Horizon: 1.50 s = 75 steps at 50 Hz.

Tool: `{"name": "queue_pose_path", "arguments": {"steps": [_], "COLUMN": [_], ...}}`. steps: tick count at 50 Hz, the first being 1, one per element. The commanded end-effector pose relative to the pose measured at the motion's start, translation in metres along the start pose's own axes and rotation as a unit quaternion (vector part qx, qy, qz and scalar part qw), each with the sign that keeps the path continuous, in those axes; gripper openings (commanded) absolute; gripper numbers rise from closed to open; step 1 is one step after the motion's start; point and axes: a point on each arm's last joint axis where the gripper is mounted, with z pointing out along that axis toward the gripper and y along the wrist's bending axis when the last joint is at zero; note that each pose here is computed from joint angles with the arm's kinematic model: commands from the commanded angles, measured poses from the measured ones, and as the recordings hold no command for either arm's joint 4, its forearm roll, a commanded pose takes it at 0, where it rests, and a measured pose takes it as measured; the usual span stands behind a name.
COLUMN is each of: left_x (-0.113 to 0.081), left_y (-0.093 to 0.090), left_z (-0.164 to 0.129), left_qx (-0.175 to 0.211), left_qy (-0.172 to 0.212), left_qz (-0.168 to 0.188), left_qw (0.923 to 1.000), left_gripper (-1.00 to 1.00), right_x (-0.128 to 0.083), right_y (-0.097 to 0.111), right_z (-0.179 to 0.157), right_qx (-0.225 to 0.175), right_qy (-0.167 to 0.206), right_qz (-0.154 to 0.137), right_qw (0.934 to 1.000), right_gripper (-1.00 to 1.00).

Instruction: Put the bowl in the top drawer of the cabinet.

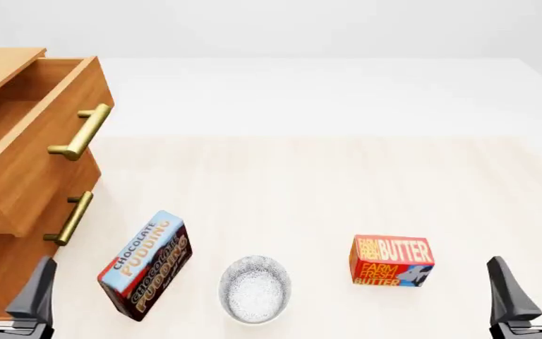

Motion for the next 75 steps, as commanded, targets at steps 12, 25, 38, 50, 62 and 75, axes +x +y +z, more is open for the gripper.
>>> {"name": "queue_pose_path", "arguments": {"steps": [12,25,38,50,62,75], "left_x": [-0.028,-0.060,-0.098,-0.121,-0.143,-0.166], "left_y": [0.000,0.002,0.003,0.005,0.008,0.010], "left_z": [-0.005,-0.012,-0.025,-0.039,-0.053,-0.057], "left_qx": [0.007,0.007,0.029,0.046,0.059,0.052], "left_qy": [-0.028,-0.059,-0.083,-0.081,-0.098,-0.102], "left_qz": [-0.003,0.002,0.017,0.040,0.085,0.100], "left_qw": [0.9996,0.9982,0.9960,0.9949,0.9897,0.9884], "left_gripper": [1.00,1.00,1.00,1.00,1.00,1.00], "right_x": [0.000,0.000,0.000,0.000,0.000,0.000], "right_y": [0.000,0.000,0.000,0.000,0.000,0.000], "right_z": [0.000,0.000,0.000,0.000,0.000,0.000], "right_qx": [0.000,0.000,0.000,0.000,0.000,0.000], "right_qy": [0.000,0.000,0.000,0.000,0.000,0.000], "right_qz": [0.000,0.000,0.000,0.000,0.000,0.000], "right_qw": [1.0000,1.0000,1.0000,1.0000,1.0000,1.0000], "right_gripper": [1.00,1.00,1.00,1.00,1.00,1.00]}}
